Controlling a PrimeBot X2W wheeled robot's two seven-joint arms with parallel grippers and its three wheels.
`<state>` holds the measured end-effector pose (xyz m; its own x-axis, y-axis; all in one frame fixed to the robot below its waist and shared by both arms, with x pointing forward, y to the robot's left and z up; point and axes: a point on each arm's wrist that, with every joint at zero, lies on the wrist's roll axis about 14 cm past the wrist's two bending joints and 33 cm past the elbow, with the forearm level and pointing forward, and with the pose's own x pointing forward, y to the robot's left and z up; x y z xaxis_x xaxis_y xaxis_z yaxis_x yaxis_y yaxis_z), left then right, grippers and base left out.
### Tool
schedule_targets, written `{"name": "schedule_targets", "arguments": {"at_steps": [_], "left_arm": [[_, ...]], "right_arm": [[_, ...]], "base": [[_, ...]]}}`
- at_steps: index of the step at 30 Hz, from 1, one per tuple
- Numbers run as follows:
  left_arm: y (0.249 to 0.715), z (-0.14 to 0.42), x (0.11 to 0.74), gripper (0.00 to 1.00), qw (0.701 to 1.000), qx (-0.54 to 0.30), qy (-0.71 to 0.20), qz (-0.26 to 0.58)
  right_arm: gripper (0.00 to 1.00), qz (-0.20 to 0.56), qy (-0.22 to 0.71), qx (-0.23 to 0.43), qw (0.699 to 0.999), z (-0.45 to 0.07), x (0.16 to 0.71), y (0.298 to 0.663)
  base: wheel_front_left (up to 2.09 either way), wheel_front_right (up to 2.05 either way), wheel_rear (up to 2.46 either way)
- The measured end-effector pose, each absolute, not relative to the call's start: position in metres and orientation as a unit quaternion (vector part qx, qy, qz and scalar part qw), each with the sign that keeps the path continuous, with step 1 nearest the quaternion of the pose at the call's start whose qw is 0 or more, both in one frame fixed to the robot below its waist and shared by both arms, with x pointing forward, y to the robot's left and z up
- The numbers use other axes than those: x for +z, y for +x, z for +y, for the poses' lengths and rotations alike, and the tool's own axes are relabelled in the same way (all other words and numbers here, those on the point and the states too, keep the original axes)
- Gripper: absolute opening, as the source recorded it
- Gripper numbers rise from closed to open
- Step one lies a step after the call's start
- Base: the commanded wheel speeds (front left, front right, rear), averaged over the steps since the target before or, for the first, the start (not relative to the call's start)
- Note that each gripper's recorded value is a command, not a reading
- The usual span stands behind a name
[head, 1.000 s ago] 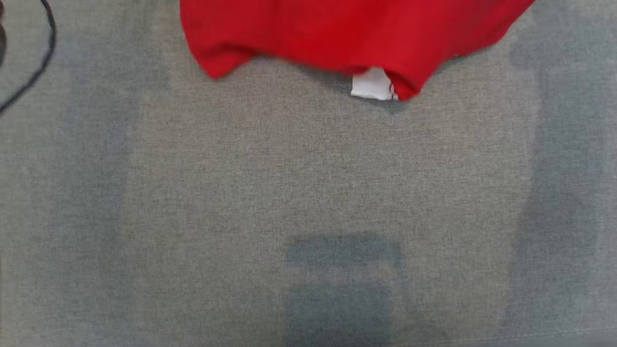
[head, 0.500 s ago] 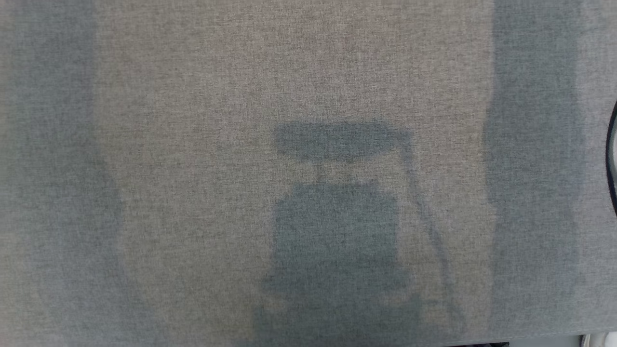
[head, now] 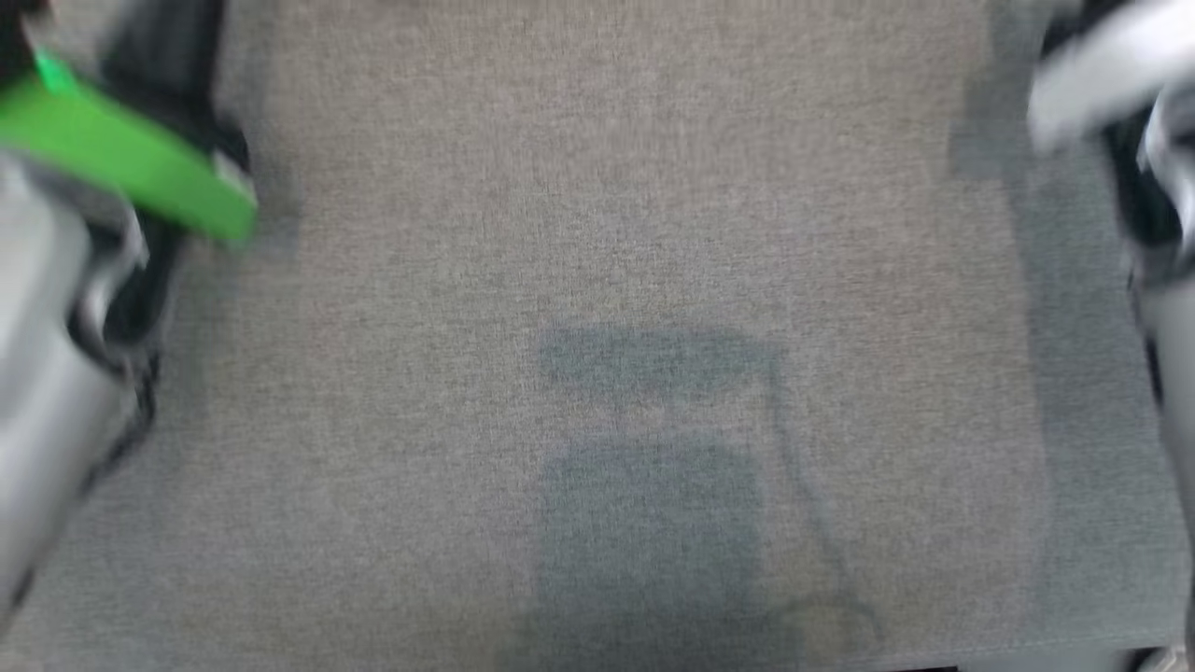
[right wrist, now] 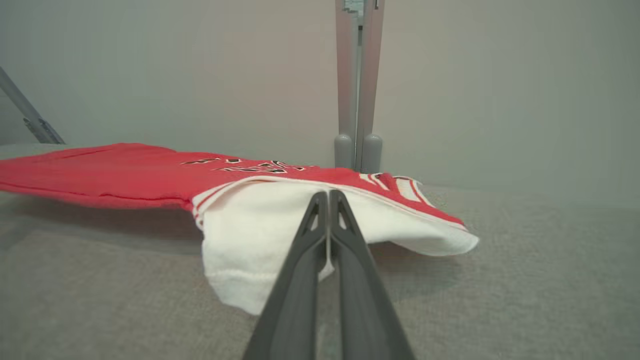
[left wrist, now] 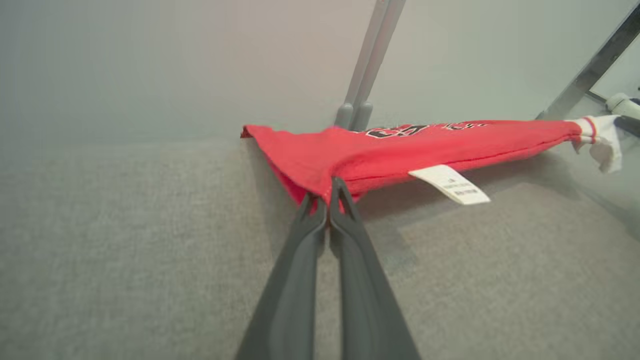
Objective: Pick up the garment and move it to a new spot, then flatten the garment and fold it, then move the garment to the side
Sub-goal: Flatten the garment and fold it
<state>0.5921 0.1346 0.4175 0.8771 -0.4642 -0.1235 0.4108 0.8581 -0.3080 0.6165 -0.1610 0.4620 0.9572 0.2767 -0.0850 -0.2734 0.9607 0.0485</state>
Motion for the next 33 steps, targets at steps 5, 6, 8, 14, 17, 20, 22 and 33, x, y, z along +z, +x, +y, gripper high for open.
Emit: {"name": "schedule_targets", "arguments": {"at_steps": [5, 6, 8, 14, 17, 20, 22, 33], "left_arm": [[0.52, 0.147, 0.405, 0.0, 0.953, -0.221, -0.149, 0.143], [0.494, 0.148, 0.404, 0.0, 0.952, -0.208, -0.165, 0.155], [0.469, 0.149, 0.405, 0.0, 0.951, -0.199, -0.171, 0.163], [0.41, 0.156, 0.413, 0.0, 0.951, -0.143, -0.211, 0.175], [0.385, 0.157, 0.409, 0.0, 0.945, -0.126, -0.23, 0.196], [0.366, 0.158, 0.415, 0.0, 0.941, -0.116, -0.245, 0.202], [0.363, 0.156, 0.423, 0.0, 0.942, -0.122, -0.245, 0.196], [0.418, 0.139, 0.461, 0.0, 0.939, -0.194, -0.233, 0.165]], "right_arm": [[0.0, 0.106, 0.032, 0.151, 0.982, -0.162, 0.453, 0.529], [0.0, 0.127, 0.046, 0.146, 0.98, -0.161, 0.453, 0.497], [0.0, 0.147, 0.056, 0.152, 0.976, -0.154, 0.455, 0.466], [0.0, 0.22, 0.074, 0.143, 0.962, -0.149, 0.451, 0.386], [0.0, 0.244, 0.083, 0.132, 0.957, -0.15, 0.45, 0.363], [0.0, 0.257, 0.089, 0.119, 0.955, -0.155, 0.456, 0.344], [0.0, 0.25, 0.091, 0.117, 0.957, -0.157, 0.465, 0.344], [0.0, 0.284, 0.071, 0.175, 0.94, -0.148, 0.465, 0.405]], "base": [[0.0, 0.0, 0.0], [0.0, 0.0, 0.0], [0.0, 0.0, 0.0], [0.0, 0.0, 0.0], [0.0, 0.0, 0.0], [0.0, 0.0, 0.0], [0.0, 0.0, 0.0], [0.0, 0.0, 0.0]]}}
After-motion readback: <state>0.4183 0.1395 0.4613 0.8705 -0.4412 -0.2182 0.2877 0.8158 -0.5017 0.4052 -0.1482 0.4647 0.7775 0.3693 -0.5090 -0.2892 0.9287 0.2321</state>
